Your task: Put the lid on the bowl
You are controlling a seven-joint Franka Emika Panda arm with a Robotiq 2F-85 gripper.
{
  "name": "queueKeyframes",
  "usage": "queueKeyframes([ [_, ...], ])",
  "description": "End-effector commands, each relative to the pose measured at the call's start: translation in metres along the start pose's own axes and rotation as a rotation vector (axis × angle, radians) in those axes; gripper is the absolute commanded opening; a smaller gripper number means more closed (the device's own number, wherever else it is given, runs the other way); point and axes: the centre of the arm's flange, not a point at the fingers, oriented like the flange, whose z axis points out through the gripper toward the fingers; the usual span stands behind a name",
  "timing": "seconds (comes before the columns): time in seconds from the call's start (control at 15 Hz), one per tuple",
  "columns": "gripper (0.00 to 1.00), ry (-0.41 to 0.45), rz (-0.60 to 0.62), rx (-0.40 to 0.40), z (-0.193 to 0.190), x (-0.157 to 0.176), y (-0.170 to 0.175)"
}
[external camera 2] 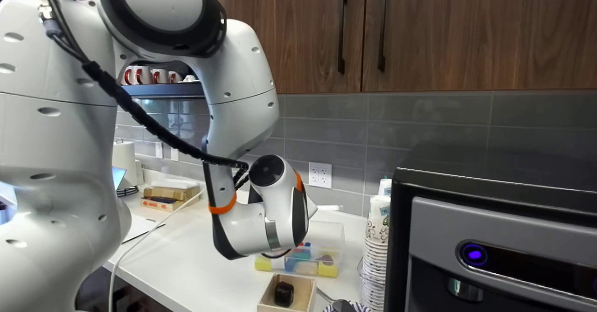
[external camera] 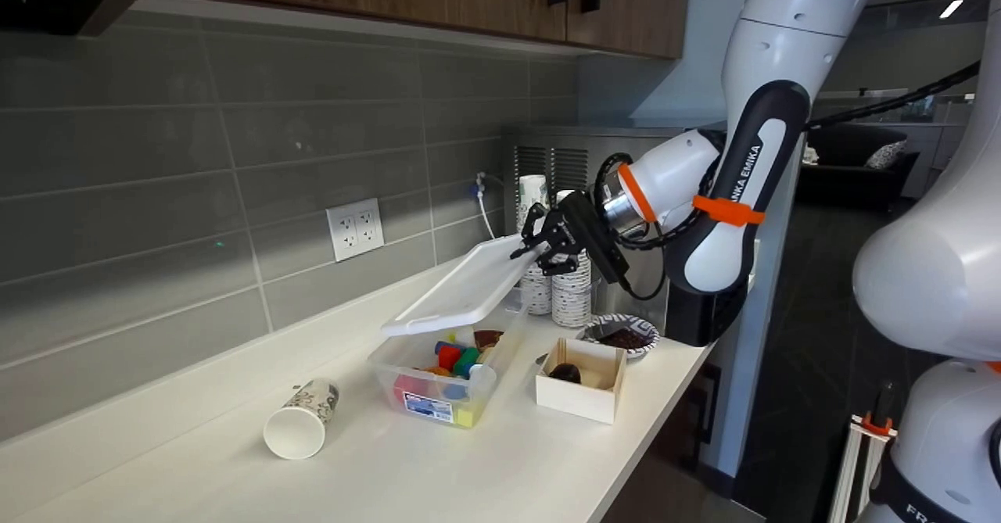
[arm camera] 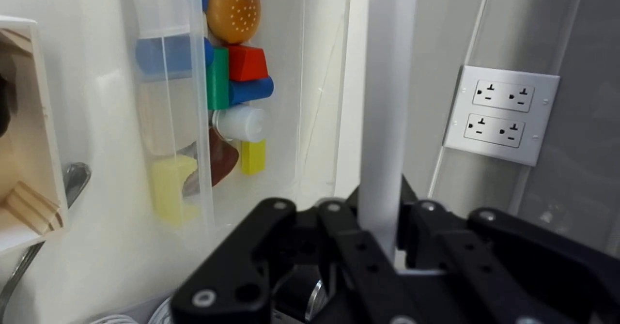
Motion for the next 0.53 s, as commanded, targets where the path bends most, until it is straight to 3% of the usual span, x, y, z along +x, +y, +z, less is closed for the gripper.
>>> queueKeyframes([
  [0.0,0.02,-0.031,0.03,0.038,0.009,0.024,-0.006],
  [0.47,0.02,-0.085,0.061,0.029,0.04,0.035,0.003],
])
